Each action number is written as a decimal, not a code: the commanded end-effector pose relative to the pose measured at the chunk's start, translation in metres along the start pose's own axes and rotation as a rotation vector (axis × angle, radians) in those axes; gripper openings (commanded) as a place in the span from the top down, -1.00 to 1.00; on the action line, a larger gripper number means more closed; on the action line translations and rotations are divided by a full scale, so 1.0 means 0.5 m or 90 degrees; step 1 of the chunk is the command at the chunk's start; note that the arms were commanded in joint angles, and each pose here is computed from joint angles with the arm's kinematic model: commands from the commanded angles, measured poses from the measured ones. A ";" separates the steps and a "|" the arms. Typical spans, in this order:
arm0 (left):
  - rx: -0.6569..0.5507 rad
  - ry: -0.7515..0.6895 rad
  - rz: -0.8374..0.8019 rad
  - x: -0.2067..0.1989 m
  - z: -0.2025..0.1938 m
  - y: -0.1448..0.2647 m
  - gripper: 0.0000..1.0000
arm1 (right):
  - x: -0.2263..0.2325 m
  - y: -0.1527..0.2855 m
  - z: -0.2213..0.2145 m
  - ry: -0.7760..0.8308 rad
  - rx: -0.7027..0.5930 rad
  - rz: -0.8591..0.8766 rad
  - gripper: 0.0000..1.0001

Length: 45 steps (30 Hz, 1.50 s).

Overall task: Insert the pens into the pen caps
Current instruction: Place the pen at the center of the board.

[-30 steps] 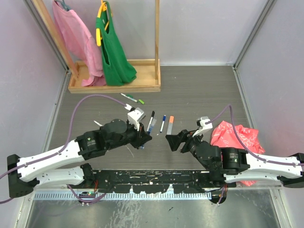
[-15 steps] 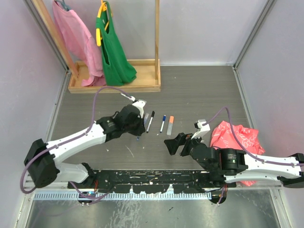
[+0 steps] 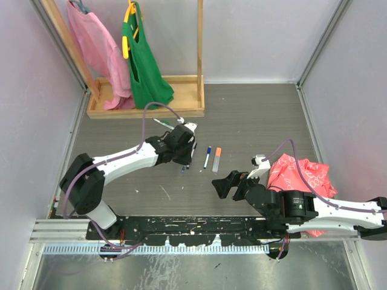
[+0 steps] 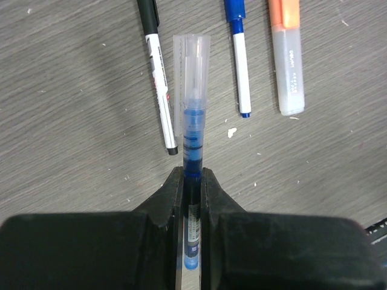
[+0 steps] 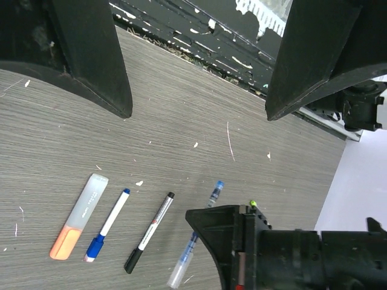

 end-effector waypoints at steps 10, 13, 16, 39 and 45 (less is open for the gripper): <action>-0.002 0.090 -0.015 -0.051 0.053 -0.079 1.00 | -0.017 0.005 0.009 -0.056 -0.023 -0.036 -0.93; 0.009 0.110 0.009 -0.051 0.056 -0.098 1.00 | -0.023 0.006 0.009 -0.064 -0.026 -0.046 -0.93; 0.019 0.128 0.021 -0.054 0.057 -0.115 1.00 | -0.027 0.007 0.010 -0.068 -0.027 -0.055 -0.93; 0.055 0.103 0.079 -0.043 0.044 -0.184 1.00 | -0.042 0.009 0.007 -0.083 -0.032 -0.075 -0.94; 0.066 0.097 0.082 -0.042 0.035 -0.197 0.91 | -0.044 0.008 0.004 -0.084 -0.031 -0.078 -0.94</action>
Point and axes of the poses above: each gripper's point midway between its finger pads, its own y axis back along the fingers, its own x axis along the line the jaws close on, z = x × y, the point moved 7 cm from there along y, back along the fingers, and after that the axes turned 2 degrees about y, right-handed, at the moved point
